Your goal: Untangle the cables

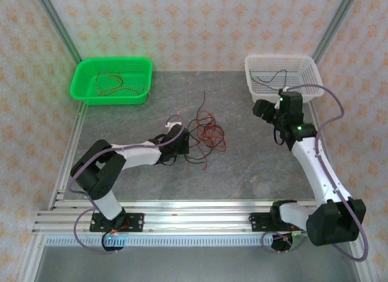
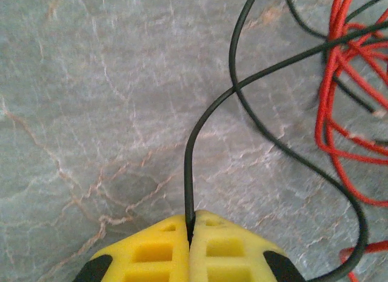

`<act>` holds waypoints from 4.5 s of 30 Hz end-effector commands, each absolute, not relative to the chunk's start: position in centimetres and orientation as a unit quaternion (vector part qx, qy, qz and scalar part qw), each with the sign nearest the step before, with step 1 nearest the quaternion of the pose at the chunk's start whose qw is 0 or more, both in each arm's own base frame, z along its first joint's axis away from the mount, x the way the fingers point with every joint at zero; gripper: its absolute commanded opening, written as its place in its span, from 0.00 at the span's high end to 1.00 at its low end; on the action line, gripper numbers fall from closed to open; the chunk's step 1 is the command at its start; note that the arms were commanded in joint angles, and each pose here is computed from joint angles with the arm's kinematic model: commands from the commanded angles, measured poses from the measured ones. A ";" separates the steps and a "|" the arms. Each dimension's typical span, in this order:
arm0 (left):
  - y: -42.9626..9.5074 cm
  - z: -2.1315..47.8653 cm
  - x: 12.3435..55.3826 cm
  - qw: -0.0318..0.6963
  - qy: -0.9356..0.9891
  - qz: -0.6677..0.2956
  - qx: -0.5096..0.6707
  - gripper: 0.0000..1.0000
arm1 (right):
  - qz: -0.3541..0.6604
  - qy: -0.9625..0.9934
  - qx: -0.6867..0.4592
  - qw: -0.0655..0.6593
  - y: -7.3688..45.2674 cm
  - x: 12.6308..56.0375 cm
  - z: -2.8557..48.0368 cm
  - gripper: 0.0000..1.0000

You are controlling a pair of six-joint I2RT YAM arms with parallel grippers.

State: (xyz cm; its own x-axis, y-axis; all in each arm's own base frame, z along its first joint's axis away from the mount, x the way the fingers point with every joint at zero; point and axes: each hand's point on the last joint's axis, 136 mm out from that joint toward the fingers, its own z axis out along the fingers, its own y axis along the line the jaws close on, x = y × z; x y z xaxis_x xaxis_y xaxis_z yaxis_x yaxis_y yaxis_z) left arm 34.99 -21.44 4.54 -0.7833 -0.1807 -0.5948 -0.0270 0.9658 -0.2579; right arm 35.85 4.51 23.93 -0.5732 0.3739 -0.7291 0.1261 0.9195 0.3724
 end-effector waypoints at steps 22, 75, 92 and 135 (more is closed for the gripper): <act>-22.1 27.2 36.4 0.476 0.866 -0.149 0.009 1.00 | 0.405 0.831 -0.003 0.382 22.6 31.6 21.9 0.23; -22.0 47.9 33.0 0.618 0.762 -0.190 0.045 1.00 | 0.221 0.929 0.055 0.292 27.4 39.9 3.9 0.40; -20.7 47.8 33.9 0.630 0.763 -0.138 0.030 1.00 | 0.265 0.876 -0.051 0.400 25.8 37.2 16.3 0.25; -29.1 41.5 31.5 0.512 0.789 -0.256 0.224 1.00 | 0.169 0.704 -0.340 0.600 24.5 36.4 37.7 0.59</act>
